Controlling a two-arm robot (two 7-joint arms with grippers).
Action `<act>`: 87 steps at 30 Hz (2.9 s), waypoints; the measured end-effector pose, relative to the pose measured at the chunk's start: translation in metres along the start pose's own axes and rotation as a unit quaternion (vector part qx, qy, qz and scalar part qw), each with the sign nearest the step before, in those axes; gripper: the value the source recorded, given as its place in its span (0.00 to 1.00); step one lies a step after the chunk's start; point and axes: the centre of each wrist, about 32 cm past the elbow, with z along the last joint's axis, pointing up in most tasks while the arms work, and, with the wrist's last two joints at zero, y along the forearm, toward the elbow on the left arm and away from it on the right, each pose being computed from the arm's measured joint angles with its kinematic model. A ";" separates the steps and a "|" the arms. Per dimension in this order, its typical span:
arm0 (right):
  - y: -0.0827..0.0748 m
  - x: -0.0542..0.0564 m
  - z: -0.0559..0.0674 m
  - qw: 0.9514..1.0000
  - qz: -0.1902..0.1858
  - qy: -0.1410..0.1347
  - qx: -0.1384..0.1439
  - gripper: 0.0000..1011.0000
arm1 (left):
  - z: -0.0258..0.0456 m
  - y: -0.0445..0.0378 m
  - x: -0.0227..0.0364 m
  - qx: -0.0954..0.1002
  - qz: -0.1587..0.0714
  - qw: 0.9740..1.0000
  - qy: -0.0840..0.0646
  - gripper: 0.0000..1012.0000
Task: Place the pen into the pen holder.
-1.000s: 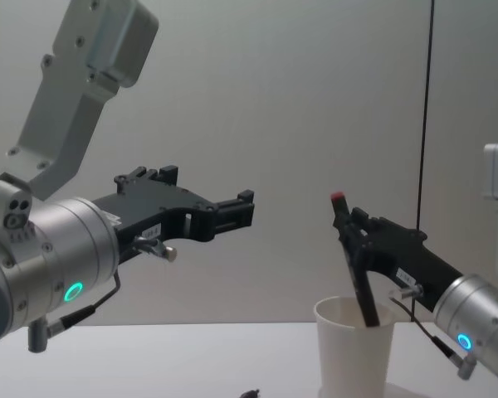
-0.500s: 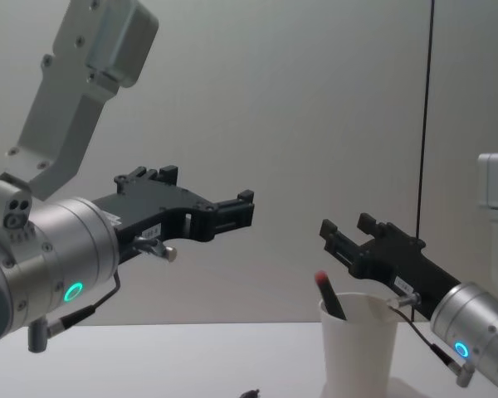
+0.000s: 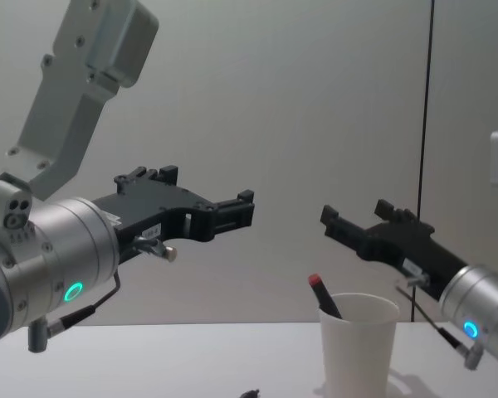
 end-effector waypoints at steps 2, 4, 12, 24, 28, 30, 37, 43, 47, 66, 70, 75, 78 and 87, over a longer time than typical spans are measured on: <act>0.000 0.001 0.004 1.000 -0.001 0.002 -0.002 0.99 | 0.0000 0.0000 0.0000 0.000 0.000 1.000 0.000 0.99; 0.000 0.002 0.012 1.000 -0.003 0.005 -0.004 0.99 | 0.0000 0.0000 0.0000 0.000 0.000 1.000 0.000 0.99; -0.001 0.009 0.038 0.999 -0.010 0.018 -0.034 0.99 | 0.0000 0.0000 0.0000 0.000 0.000 1.000 0.000 0.99; -0.013 0.026 0.072 0.995 -0.025 0.018 -0.095 0.99 | 0.0000 0.0000 0.0000 0.000 0.000 1.000 0.000 0.99; -0.021 0.033 0.082 0.992 -0.036 0.017 -0.119 0.99 | 0.0000 0.0000 0.0000 0.000 0.000 1.000 0.000 0.99; -0.026 0.037 0.086 0.990 -0.041 0.017 -0.131 0.99 | 0.0000 0.0000 0.0000 0.000 0.000 1.000 0.000 0.99; -0.040 0.046 0.097 0.984 -0.054 0.018 -0.166 0.99 | 0.0000 0.0000 0.0000 0.000 0.000 1.000 0.000 0.99; -0.052 0.051 0.106 0.980 -0.062 0.019 -0.190 0.99 | 0.0000 0.0000 0.0000 0.000 0.000 1.000 0.000 0.99; -0.060 0.054 0.110 0.976 -0.067 0.021 -0.207 0.99 | 0.0000 0.0000 0.0000 0.000 0.000 1.000 0.000 0.99; -0.092 0.059 0.122 0.959 -0.080 0.025 -0.272 0.99 | 0.0000 0.0000 0.0000 0.000 0.000 1.000 0.000 0.99; -0.096 0.059 0.123 0.957 -0.081 0.025 -0.277 0.99 | 0.0000 0.0000 0.0000 0.000 0.000 1.000 0.000 0.99; -0.099 0.060 0.124 0.955 -0.083 0.025 -0.283 0.99 | 0.0000 0.0000 0.0000 0.000 0.000 1.000 0.000 0.99; -0.100 0.060 0.124 0.955 -0.083 0.025 -0.285 0.99 | 0.0000 0.0000 0.0000 0.000 0.000 1.000 0.000 0.99; -0.103 0.060 0.125 0.953 -0.084 0.026 -0.289 0.99 | 0.0002 0.0007 0.0002 0.011 -0.002 1.000 0.007 0.99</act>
